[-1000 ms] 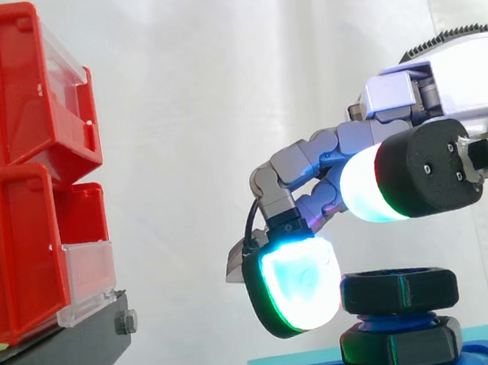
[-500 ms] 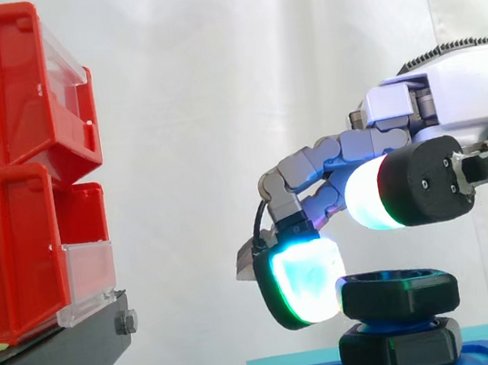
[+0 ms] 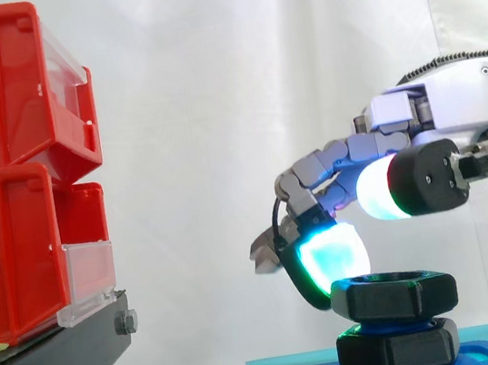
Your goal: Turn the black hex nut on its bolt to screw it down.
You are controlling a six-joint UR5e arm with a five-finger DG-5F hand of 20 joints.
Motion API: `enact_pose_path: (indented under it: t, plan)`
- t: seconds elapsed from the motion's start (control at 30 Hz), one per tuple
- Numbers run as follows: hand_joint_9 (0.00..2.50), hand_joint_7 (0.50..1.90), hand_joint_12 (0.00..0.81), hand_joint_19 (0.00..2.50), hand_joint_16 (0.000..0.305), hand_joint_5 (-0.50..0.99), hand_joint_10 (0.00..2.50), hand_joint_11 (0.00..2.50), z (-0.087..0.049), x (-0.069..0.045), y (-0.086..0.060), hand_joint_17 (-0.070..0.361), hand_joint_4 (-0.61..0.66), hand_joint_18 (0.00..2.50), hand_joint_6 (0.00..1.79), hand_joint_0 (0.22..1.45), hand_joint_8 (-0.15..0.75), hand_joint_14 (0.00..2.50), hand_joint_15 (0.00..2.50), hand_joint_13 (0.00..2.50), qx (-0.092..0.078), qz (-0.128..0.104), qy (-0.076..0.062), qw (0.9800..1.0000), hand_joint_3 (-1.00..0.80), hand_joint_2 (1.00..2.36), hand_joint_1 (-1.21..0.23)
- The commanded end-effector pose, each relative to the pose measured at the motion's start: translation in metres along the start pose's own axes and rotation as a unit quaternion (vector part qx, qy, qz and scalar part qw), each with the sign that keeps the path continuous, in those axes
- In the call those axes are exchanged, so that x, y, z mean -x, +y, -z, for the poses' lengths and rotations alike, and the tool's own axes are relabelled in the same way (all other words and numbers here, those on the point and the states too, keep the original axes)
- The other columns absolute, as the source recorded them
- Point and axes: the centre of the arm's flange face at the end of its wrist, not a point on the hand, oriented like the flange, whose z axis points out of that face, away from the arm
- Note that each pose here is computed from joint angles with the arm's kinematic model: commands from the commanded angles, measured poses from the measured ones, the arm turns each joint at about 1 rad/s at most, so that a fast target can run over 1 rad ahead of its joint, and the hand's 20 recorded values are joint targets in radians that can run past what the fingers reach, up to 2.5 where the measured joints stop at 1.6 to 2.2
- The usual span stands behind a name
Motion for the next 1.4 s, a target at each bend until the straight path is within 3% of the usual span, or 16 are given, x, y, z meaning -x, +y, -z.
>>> enact_pose_path:
  t: [0.0,0.13,0.23,0.4,0.47,0.9,1.37]
  plan:
    - [0.56,1.57,0.319,0.31,0.051,-0.02,0.0,0.05,-0.003,0.013,-0.004,0.115,0.15,0.34,0.5,0.5,0.247,0.0,0.04,0.44,0.003,0.002,-0.009,1.0,-0.5,1.0,-0.13]
    - [0.57,1.51,0.319,0.31,0.051,-0.03,0.0,0.05,-0.01,0.031,-0.001,0.115,0.16,0.35,0.5,0.5,0.245,0.0,0.04,0.45,0.006,0.004,-0.016,0.9998,-0.5,1.0,-0.14]
    - [0.57,1.43,0.32,0.31,0.051,-0.04,0.0,0.05,-0.014,0.034,0.005,0.115,0.16,0.35,0.5,0.49,0.245,0.0,0.03,0.45,0.009,0.009,-0.023,0.9996,-0.5,1.0,-0.15]
    - [0.57,1.37,0.32,0.31,0.051,-0.04,0.0,0.05,-0.025,0.015,0.011,0.115,0.17,0.36,0.5,0.49,0.246,0.0,0.03,0.45,0.016,0.012,-0.027,0.9994,-0.5,1.0,-0.16]
    - [0.57,1.35,0.321,0.31,0.051,-0.05,0.0,0.05,-0.028,0.012,0.013,0.115,0.17,0.36,0.5,0.49,0.245,0.0,0.03,0.45,0.018,0.011,-0.031,0.9993,-0.5,1.0,-0.17]
    - [0.57,1.24,0.322,0.31,0.051,-0.07,0.0,0.06,-0.041,0.008,0.056,0.116,0.19,0.37,0.5,0.49,0.239,0.0,0.03,0.45,0.025,0.009,-0.031,0.9992,-0.5,1.0,-0.2]
    - [0.57,1.15,0.322,0.31,0.051,-0.07,0.0,0.04,-0.048,0.002,0.082,0.116,0.21,0.37,0.5,0.49,0.238,0.0,0.03,0.45,0.027,0.008,-0.025,0.9993,-0.5,1.0,-0.2]
